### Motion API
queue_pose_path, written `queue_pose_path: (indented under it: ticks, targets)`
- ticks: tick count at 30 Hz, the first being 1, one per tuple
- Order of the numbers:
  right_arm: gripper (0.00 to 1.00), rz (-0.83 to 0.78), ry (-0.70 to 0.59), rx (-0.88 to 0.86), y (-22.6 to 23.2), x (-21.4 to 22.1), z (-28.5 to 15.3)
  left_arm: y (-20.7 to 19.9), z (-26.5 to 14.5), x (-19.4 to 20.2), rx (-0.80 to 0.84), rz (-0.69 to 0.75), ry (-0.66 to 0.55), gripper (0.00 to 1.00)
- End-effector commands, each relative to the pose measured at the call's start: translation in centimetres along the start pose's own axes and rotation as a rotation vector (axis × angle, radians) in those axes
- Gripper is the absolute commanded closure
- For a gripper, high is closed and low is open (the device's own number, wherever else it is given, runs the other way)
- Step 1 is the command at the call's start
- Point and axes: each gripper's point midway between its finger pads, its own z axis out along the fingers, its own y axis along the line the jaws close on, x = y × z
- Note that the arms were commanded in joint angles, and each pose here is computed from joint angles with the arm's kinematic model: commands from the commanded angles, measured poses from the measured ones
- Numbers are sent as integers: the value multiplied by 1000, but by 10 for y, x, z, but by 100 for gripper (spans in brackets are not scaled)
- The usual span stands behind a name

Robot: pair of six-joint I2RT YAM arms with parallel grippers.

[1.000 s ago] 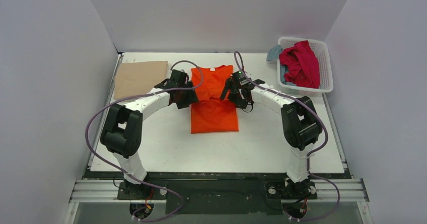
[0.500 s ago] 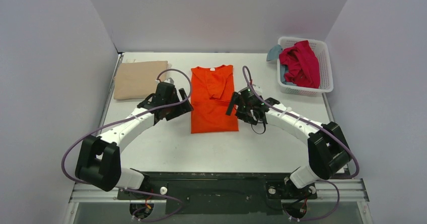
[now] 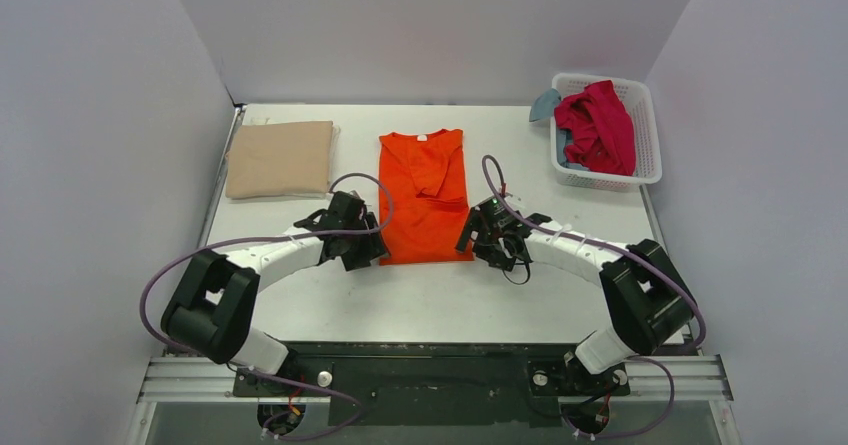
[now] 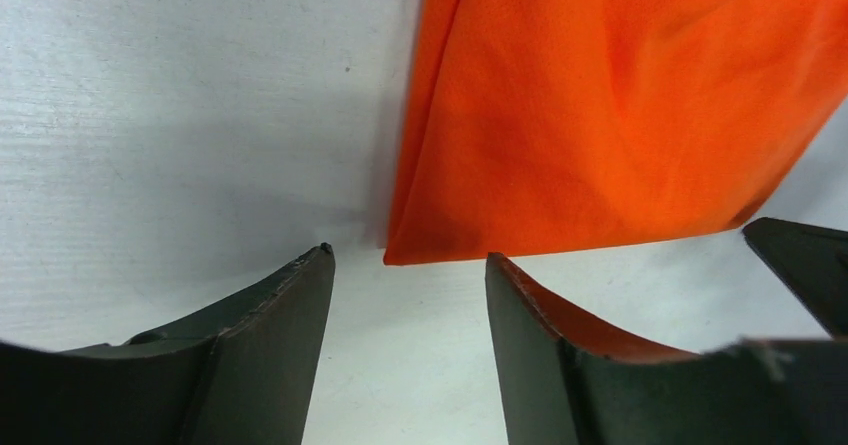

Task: Fold and stack the t-shirts
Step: Grab one side of the 2/3 rectangular tshirt with both arms, then fold the long partially folded tshirt into a neat square

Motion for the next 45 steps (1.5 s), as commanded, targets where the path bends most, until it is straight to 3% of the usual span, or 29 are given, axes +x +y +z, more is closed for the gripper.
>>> queue_pose_path:
  ticks: [1, 10, 14, 16, 18, 20, 22, 28, 37, 45]
  targets:
    - [24, 17, -7, 14, 0, -1, 8, -8, 11, -5, 14, -14, -11, 38]
    - [51, -1, 6, 23, 3, 7, 20, -4, 27, 9, -4, -13, 35, 59]
    - [67, -22, 6, 37, 3, 10, 23, -5, 34, 15, -7, -5, 55, 69]
    - [69, -27, 8, 44, 3, 11, 25, -5, 37, 17, -12, -3, 63, 77]
    - [71, -31, 9, 51, 2, 11, 27, -4, 40, 18, -26, -4, 67, 95]
    - [82, -43, 7, 59, 1, 11, 28, -2, 39, 17, -37, -2, 65, 100]
    - [100, -57, 3, 66, 0, 11, 26, -3, 37, 17, -33, 5, 64, 100]
    - [100, -124, 7, 53, -3, 13, 0, -11, 14, 17, 0, 18, 29, 100]
    - [100, -220, 141, -98, 6, 68, -72, -10, -56, 54, -12, 65, -39, 100]
    - [100, -312, 282, -274, 12, 116, -140, -10, -123, 87, 188, 66, -19, 100]
